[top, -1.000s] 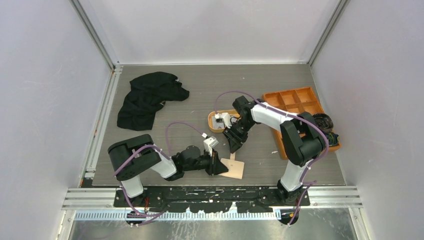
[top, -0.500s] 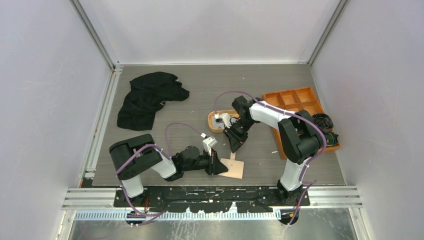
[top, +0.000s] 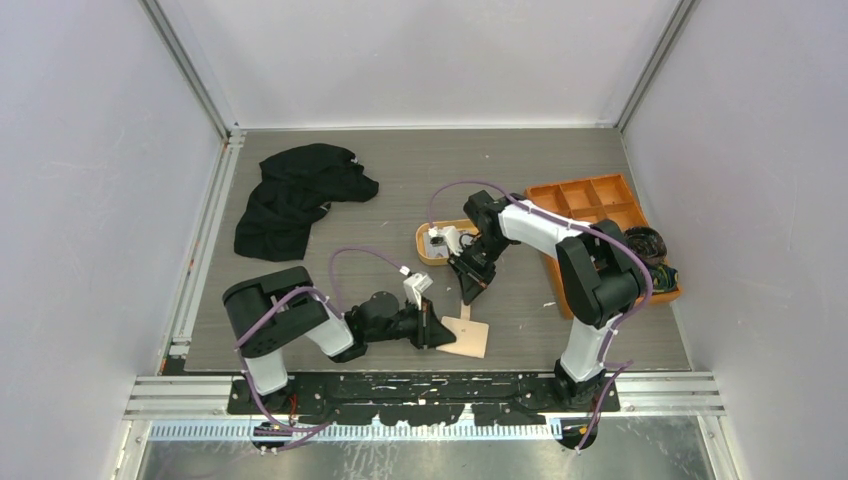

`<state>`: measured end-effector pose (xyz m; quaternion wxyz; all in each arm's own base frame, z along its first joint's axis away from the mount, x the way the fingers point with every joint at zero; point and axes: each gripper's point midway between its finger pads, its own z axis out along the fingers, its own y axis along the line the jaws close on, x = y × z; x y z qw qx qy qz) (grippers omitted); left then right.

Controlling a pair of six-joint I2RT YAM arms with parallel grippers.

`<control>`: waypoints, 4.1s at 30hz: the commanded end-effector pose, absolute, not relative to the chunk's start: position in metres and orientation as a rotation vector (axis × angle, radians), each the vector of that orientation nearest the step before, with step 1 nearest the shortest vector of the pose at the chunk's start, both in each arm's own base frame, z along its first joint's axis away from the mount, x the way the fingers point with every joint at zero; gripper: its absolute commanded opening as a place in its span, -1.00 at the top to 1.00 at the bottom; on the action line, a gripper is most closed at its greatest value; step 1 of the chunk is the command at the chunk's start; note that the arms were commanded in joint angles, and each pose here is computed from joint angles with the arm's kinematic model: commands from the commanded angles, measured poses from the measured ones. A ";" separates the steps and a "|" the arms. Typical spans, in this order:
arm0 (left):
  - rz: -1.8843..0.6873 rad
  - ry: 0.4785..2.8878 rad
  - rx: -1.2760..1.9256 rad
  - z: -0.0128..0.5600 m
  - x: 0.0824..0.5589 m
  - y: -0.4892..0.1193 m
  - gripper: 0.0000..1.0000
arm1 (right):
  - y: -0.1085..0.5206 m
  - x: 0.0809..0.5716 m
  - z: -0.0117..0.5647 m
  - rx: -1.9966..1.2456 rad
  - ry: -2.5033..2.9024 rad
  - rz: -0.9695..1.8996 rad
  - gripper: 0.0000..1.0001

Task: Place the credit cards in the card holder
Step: Close the card holder at the center of the board.

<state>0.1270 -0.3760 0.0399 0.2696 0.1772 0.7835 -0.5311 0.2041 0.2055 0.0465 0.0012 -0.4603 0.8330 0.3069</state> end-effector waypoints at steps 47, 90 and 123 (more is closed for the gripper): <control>-1.484 2.123 0.153 0.018 0.147 -0.375 1.00 | 0.206 0.165 0.053 -2.033 1.847 0.628 0.98; -1.481 2.123 0.152 0.018 0.147 -0.375 1.00 | 0.187 0.114 0.023 -2.528 1.648 0.425 0.99; -1.484 1.946 0.167 0.078 0.162 -0.370 0.43 | 0.192 0.185 0.152 -1.696 1.854 0.563 -0.83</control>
